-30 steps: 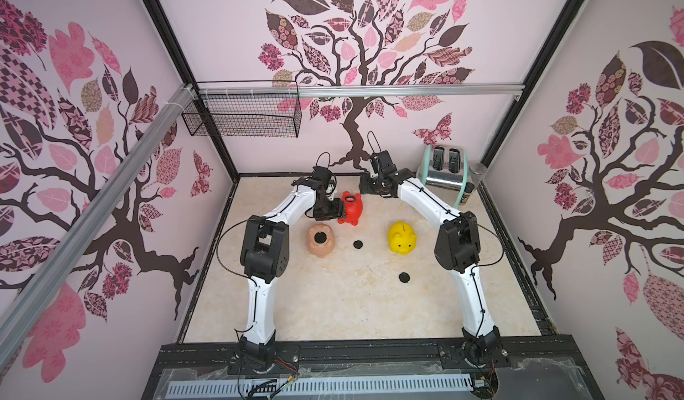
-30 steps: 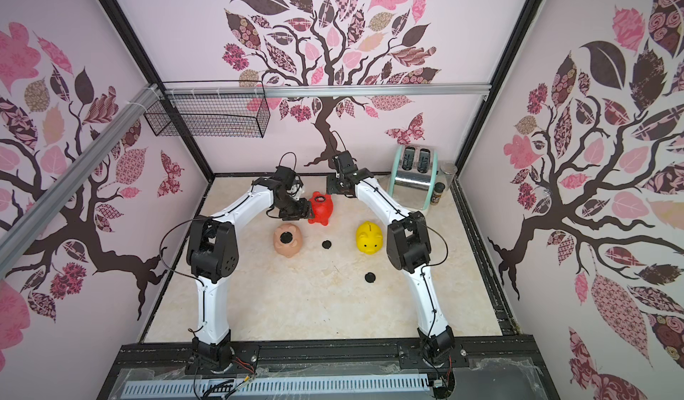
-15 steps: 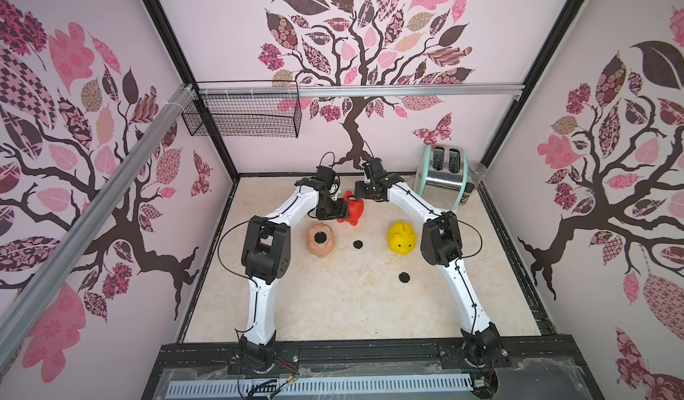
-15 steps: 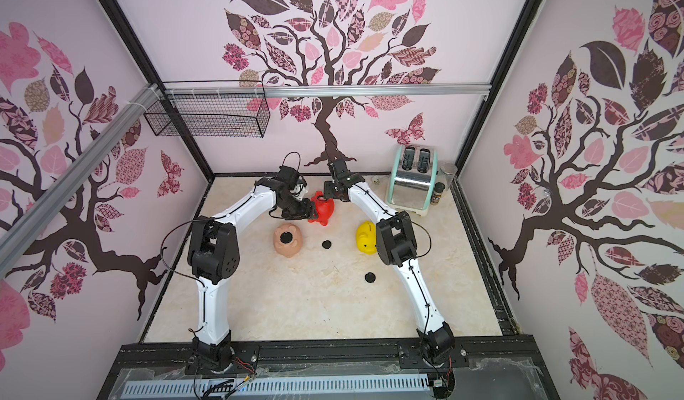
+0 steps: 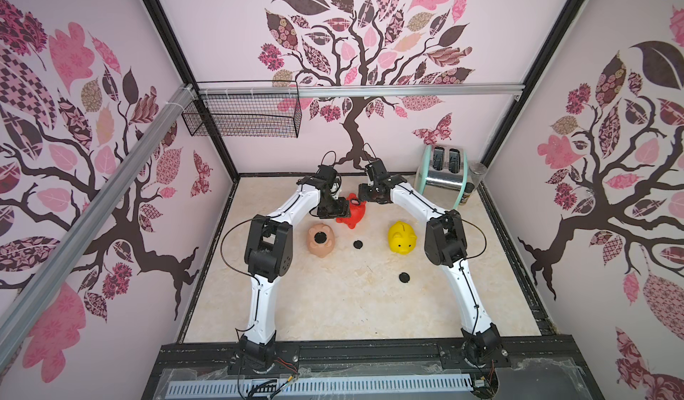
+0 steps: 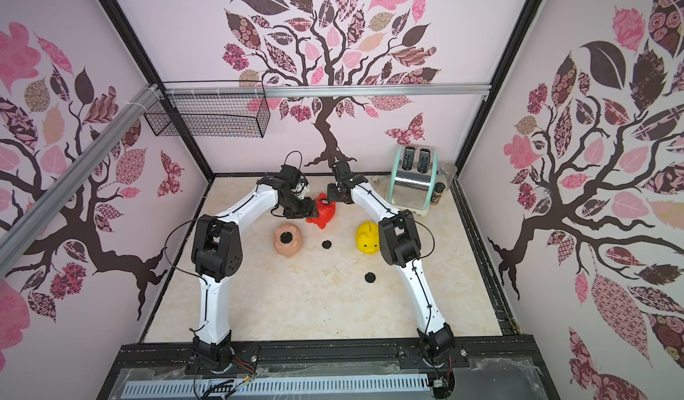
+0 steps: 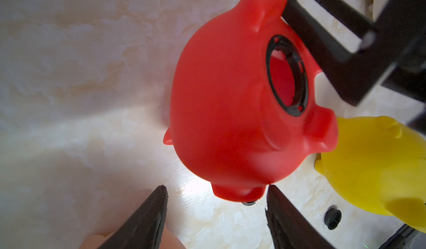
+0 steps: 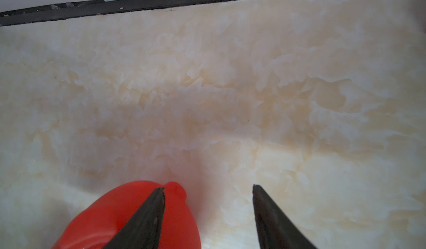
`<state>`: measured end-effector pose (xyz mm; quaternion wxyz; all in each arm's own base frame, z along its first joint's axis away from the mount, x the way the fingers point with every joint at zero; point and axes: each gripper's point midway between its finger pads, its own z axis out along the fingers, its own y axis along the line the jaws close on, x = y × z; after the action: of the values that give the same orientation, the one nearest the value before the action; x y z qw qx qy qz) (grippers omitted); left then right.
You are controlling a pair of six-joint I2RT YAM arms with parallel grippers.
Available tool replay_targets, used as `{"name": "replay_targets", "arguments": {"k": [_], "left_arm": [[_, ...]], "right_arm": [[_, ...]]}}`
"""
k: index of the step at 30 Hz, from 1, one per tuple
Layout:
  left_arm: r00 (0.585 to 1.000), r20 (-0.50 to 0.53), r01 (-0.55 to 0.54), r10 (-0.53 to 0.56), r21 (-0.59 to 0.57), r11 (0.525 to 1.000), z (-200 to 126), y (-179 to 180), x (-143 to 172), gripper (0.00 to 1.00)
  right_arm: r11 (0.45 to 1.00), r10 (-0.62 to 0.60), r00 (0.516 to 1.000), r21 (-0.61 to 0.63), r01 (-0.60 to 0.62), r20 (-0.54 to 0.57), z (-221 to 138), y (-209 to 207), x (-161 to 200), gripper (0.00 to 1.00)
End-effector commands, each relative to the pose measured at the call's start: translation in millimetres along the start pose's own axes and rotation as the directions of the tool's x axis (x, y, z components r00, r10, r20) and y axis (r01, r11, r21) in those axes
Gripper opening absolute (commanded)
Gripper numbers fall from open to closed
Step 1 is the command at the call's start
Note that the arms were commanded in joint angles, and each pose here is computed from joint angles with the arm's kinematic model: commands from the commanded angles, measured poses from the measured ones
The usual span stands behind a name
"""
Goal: Close piggy banks
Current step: Adjust the piggy bank at the center of the board.
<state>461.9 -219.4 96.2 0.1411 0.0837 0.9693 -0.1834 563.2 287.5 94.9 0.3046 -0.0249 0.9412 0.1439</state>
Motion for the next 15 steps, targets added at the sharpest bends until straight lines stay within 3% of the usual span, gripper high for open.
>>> {"name": "replay_targets", "arguments": {"k": [1, 15], "left_arm": [[1.000, -0.008, 0.018, -0.018, -0.039, 0.999, 10, 14, -1, 0.69], [0.996, 0.030, 0.080, -0.079, -0.035, 0.996, 1, 36, -20, 0.68]], "right_arm": [[1.000, -0.020, 1.000, -0.001, 0.020, 0.001, -25, 5, -2, 0.64], [0.999, -0.042, 0.997, -0.006, 0.042, -0.064, -47, -4, 29, 0.65]]}}
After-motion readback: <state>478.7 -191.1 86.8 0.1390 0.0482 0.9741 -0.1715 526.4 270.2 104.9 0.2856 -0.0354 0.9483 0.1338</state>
